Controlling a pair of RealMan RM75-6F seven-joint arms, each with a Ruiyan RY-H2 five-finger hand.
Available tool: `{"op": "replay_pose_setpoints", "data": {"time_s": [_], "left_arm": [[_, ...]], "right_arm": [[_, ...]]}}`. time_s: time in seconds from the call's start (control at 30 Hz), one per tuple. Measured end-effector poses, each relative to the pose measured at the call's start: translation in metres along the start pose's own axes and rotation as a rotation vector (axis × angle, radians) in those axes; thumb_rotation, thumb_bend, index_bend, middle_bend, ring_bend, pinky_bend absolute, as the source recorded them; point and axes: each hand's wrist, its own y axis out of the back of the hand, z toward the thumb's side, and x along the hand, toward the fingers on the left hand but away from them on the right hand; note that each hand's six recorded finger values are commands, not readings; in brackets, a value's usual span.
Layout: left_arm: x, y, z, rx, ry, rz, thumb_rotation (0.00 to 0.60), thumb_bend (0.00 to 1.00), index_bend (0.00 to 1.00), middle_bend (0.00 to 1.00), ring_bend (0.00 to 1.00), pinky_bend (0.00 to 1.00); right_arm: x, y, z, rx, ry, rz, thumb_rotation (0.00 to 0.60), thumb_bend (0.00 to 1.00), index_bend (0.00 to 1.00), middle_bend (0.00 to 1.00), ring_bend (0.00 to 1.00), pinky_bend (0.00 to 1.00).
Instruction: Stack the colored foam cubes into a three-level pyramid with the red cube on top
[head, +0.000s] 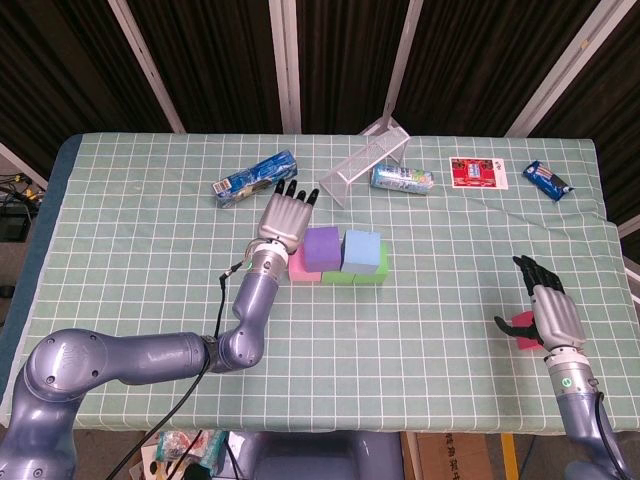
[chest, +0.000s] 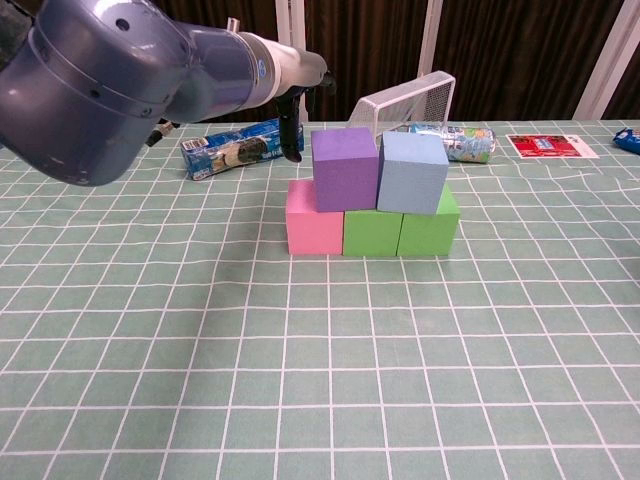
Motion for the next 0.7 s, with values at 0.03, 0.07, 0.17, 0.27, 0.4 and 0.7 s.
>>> {"op": "replay_pose_setpoints", "data": {"time_s": [0.03, 0.07, 0.17, 0.27, 0.4, 0.7], "left_arm": [[0.0002, -0.0001, 0.0008, 0.0, -0.001, 0.001, 0.6, 0.3, 0.0, 0.16, 0.03, 0.03], [0.0005, -0.0001, 0.0014, 0.002, -0.003, 0.001, 0.6, 0.3, 0.0, 0.16, 0.03, 0.03], [0.0016, 0.0003, 0.0021, 0.007, -0.003, 0.004, 0.6, 0.3, 0.0, 0.16, 0.03, 0.03], [0.0026, 0.0004, 0.0022, 0.009, -0.001, 0.006, 0.6, 0.31, 0.0, 0.16, 0.03, 0.03], [0.0037, -0.0008, 0.0023, 0.013, 0.002, 0.004, 0.6, 0.31, 0.0, 0.16, 0.03, 0.03], [0.0071, -0.0021, 0.0026, 0.025, 0.008, 0.015, 0.6, 0.32, 0.0, 0.16, 0.03, 0.03]], "right_arm": [[0.0, 0.0, 0.0, 0.0, 0.0, 0.0, 0.6, 0.26, 0.0, 0.0, 0.0, 0.0], [-0.0001, 0.0002, -0.0002, 0.0, -0.001, -0.001, 0.6, 0.26, 0.0, 0.0, 0.0, 0.0], [-0.0005, 0.0003, -0.0009, -0.001, -0.003, -0.001, 0.6, 0.26, 0.0, 0.0, 0.0, 0.0], [-0.0007, 0.0002, -0.0011, -0.001, -0.004, 0.0, 0.6, 0.26, 0.0, 0.0, 0.0, 0.0], [-0.0009, 0.0, -0.0013, -0.001, -0.005, 0.001, 0.6, 0.26, 0.0, 0.0, 0.0, 0.0], [-0.0009, 0.0003, -0.0014, -0.001, -0.006, 0.0, 0.6, 0.26, 0.0, 0.0, 0.0, 0.0]]}}
